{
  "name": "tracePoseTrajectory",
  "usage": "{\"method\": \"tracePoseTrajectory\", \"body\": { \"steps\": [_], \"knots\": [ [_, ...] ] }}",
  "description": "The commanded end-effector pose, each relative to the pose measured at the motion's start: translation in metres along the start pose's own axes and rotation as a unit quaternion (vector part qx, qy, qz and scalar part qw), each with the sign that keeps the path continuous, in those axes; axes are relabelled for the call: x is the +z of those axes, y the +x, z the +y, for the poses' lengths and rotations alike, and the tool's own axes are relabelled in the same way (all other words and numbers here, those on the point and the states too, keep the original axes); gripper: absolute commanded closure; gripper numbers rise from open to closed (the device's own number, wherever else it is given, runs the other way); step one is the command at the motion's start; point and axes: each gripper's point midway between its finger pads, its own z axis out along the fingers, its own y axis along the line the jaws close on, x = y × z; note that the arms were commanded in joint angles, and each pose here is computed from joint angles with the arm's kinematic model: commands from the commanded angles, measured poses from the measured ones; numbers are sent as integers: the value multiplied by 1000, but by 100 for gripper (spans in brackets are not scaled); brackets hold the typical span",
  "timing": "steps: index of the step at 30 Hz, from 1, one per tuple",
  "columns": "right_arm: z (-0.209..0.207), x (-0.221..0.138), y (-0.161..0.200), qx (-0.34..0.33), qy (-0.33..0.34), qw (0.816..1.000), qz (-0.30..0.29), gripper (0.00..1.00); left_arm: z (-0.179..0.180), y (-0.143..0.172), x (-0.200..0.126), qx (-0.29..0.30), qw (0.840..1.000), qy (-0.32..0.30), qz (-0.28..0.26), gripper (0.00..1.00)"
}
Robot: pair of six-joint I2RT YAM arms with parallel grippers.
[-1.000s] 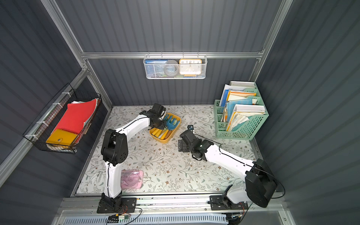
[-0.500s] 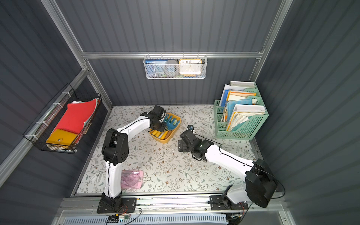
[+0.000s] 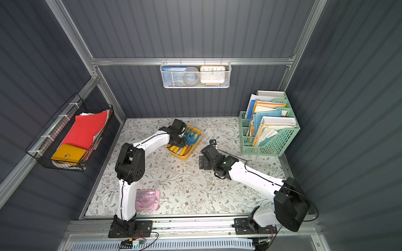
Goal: Take the hand rake out of the storage box
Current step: Pick up the rake from the storage box.
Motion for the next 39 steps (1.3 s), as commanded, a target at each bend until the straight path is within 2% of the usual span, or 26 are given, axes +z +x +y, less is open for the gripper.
{"method": "tracePoseTrajectory", "body": {
  "steps": [1,7,16,26,34,39],
  "knots": [
    [-4,2,8,-1,9,1000,11,3,2,20,19,11,999,-13,32,72],
    [-4,1,9,-1,9,1000,13,3,-1,24,26,19,999,-22,41,68],
    [-6,0,9,0,12,1000,11,3,2,17,21,14,999,-31,32,77],
    [-5,-1,8,1,9,1000,10,3,7,-31,-28,-6,999,-29,-33,79],
    [-5,-7,3,8,5,1000,0,3,17,-44,-56,-20,997,-47,-52,79],
    [-10,-19,-9,24,7,999,-25,2,18,-58,-88,-41,995,-40,-79,79]
  ]
}}
